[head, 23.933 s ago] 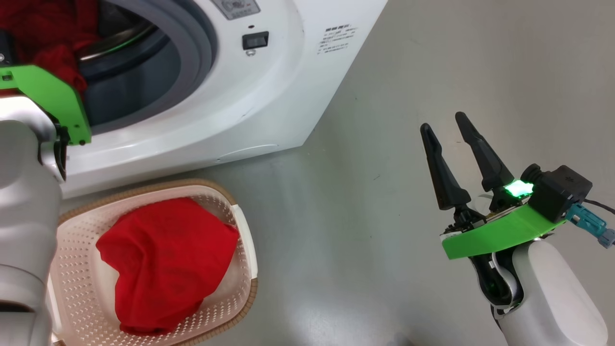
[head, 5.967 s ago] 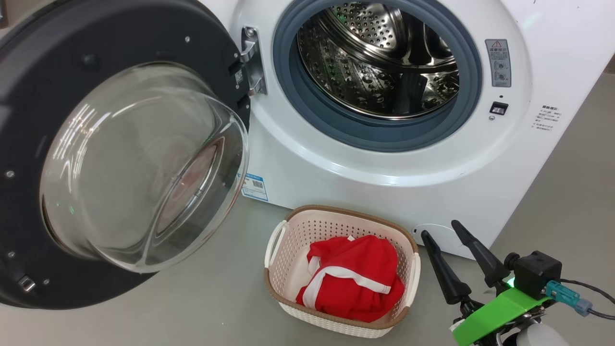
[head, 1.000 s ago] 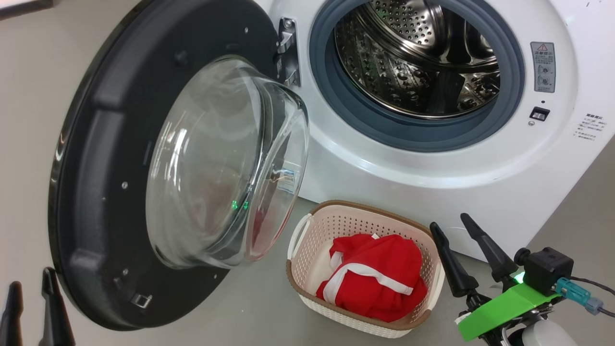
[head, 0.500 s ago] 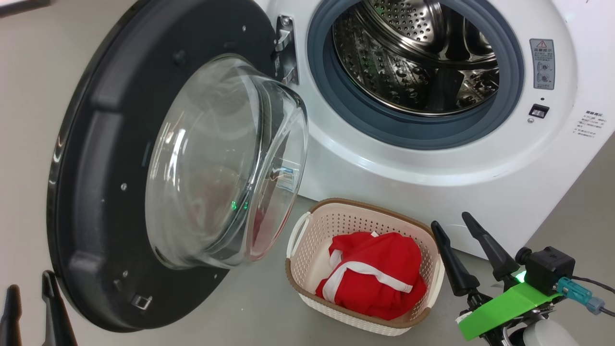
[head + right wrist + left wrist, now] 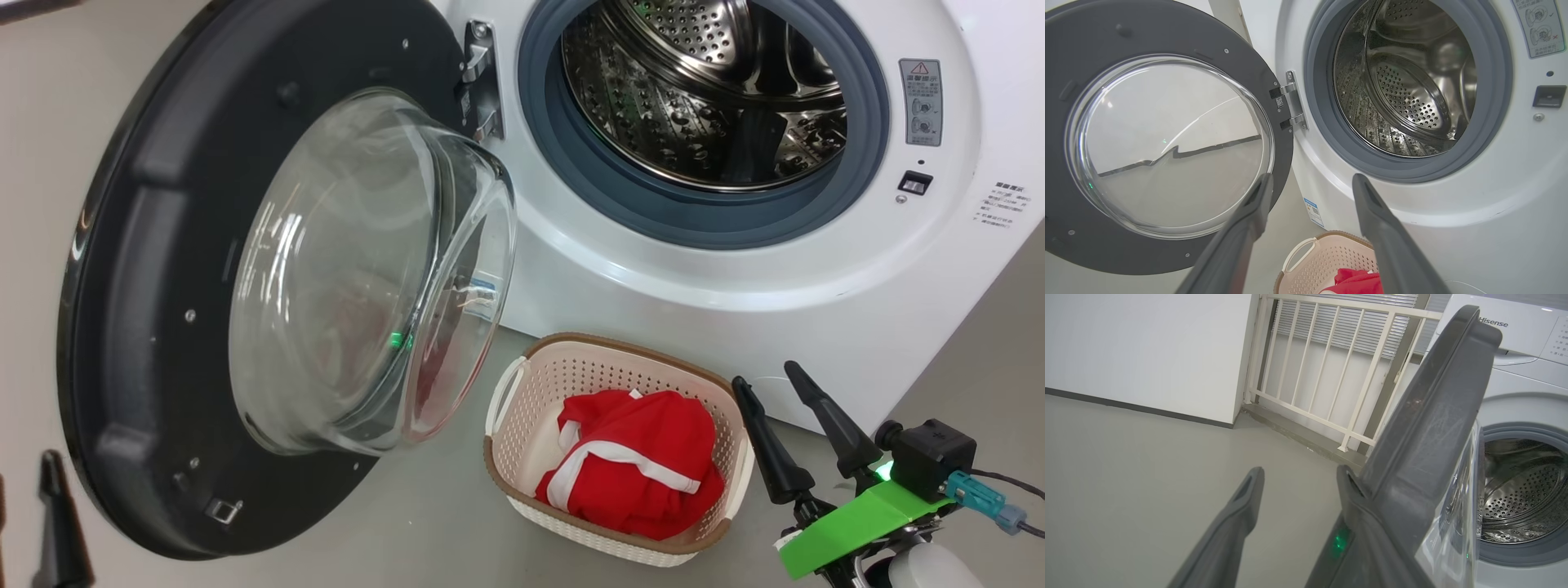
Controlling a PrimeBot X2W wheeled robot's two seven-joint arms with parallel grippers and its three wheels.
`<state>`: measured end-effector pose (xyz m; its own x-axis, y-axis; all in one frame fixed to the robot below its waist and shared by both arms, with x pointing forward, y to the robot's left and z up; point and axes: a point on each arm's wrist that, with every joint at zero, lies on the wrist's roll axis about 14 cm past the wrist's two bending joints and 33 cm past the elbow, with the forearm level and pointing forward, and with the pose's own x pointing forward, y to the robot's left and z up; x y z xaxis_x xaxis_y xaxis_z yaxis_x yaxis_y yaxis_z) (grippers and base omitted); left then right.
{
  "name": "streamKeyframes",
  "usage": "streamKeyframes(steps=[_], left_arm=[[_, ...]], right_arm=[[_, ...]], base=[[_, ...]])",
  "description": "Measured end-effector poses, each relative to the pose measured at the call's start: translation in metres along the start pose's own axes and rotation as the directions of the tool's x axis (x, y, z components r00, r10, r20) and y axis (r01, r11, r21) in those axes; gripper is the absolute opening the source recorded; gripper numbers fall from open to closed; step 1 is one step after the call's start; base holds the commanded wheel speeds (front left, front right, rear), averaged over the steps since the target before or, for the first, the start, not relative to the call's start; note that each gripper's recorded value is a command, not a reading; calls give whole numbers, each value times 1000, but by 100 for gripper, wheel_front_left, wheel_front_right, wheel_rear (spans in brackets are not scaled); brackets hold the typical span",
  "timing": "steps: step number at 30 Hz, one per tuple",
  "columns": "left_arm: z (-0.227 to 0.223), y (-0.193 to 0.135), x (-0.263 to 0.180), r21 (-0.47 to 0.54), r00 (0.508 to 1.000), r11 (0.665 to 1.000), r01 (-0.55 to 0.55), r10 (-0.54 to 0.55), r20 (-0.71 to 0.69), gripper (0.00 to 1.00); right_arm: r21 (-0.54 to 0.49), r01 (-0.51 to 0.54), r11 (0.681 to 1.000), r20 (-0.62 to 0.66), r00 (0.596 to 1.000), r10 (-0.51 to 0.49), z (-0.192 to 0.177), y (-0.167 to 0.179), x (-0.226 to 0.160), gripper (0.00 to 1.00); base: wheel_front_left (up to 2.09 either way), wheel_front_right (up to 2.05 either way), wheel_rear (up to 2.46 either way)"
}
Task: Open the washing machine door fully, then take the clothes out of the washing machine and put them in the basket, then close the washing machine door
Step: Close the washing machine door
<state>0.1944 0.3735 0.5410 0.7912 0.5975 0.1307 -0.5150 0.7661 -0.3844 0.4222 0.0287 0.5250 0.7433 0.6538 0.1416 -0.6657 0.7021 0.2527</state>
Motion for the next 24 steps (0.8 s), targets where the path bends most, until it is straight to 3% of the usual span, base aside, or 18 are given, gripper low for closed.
streamKeyframes(steps=[2, 4, 5, 6, 14, 24], left_arm=[[6, 3, 3, 5, 1000, 1000, -1, 1, 13, 47], [11, 6, 5, 16, 1000, 1000, -2, 1, 22, 25], [14, 7, 6, 19, 1000, 1000, -1, 1, 27, 4], [16, 7, 7, 23, 999, 1000, 0, -1, 32, 0], [29, 10, 16, 20, 999, 1000, 3, -3, 33, 0], [57, 1, 36, -97, 998, 994, 56, -54, 27, 0]], right_arm=[[-1, 1, 1000, 1, 1000, -1, 0, 0, 0, 100], [-1, 2, 1000, 1, 1000, -2, 0, -1, -1, 100], [-1, 3, 1000, 1, 1000, -3, 0, -1, -1, 100], [-1, 3, 1000, 1, 1000, -3, 1, -1, -1, 100], [1, 6, 1000, -1, 1000, -6, -1, -2, -1, 100], [-5, 3, 1000, 2, 1000, -3, 2, 0, -1, 100]], base=[[0, 0, 0], [0, 0, 0], [0, 0, 0], [0, 0, 0], [0, 0, 0], [0, 0, 0]])
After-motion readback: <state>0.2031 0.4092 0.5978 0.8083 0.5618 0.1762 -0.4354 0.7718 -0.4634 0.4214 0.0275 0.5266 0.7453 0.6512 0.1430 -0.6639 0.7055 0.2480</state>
